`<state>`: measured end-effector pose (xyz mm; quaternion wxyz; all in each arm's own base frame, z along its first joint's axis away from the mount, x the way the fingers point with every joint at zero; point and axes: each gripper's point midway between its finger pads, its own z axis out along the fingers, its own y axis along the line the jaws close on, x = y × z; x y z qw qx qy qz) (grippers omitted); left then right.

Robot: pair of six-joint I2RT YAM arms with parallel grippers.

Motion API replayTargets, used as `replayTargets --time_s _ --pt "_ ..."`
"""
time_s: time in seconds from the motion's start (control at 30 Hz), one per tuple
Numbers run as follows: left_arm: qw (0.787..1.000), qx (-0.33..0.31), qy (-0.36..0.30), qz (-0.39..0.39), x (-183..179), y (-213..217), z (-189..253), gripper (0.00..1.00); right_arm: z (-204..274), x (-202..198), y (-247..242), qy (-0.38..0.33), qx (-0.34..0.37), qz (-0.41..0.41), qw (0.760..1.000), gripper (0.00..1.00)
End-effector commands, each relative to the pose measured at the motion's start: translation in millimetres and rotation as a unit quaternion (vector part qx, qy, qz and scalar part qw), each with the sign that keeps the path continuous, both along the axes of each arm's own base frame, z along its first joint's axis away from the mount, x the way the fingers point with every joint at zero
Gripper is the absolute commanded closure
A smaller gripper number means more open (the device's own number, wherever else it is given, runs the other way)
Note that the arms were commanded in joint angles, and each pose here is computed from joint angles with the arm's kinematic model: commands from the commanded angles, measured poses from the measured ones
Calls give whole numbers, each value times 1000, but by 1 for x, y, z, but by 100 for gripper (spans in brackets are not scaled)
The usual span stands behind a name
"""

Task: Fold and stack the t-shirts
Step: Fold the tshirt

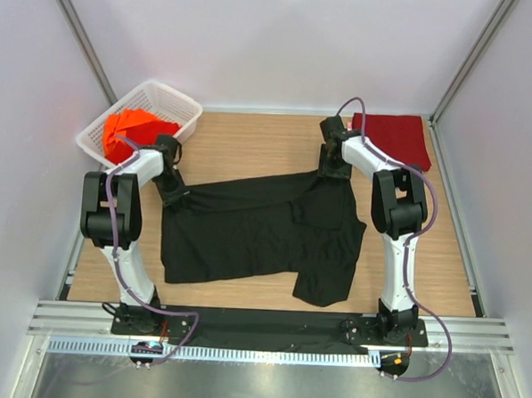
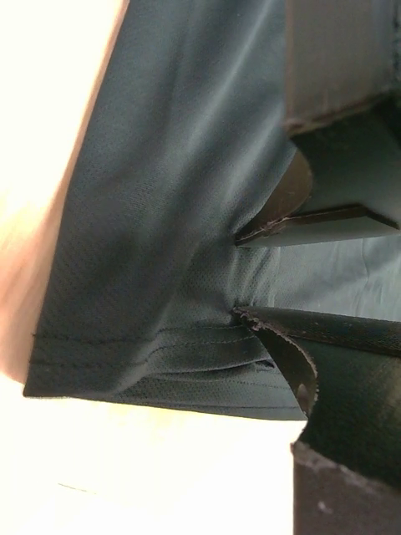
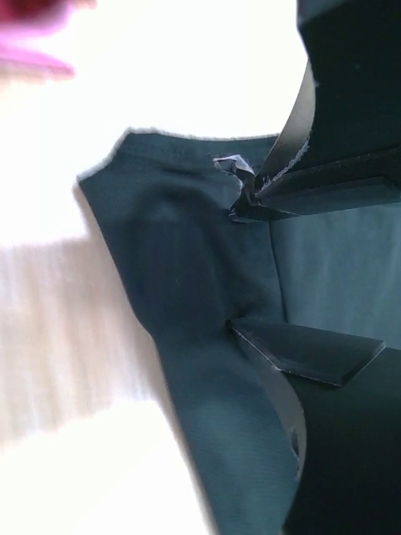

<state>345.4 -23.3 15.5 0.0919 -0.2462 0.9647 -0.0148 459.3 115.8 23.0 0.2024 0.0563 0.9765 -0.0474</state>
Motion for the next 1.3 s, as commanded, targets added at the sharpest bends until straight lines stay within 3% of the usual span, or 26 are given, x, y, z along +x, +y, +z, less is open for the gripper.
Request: replayTargets --time_s 0.0,0.27,0.47,0.8,1.07,1.27 --pt "999 41 -18 -1 31 18 -17 64 5 36 -6 -61 -13 -19 998 43" --pt "997 48 -66 1 76 20 18 63 17 82 9 -76 2 -9 997 43" --pt "994 33 -104 0 69 15 56 50 65 73 18 -98 38 -12 994 41" --pt "985 -30 -170 -9 22 -10 112 41 148 19 17 -113 54 6 992 35" --pt "976 -70 -206 -30 -18 -25 130 41 155 -30 16 -96 86 26 991 34" --pt "972 -106 -206 -40 -55 -37 139 44 148 -94 13 -55 111 40 992 35"
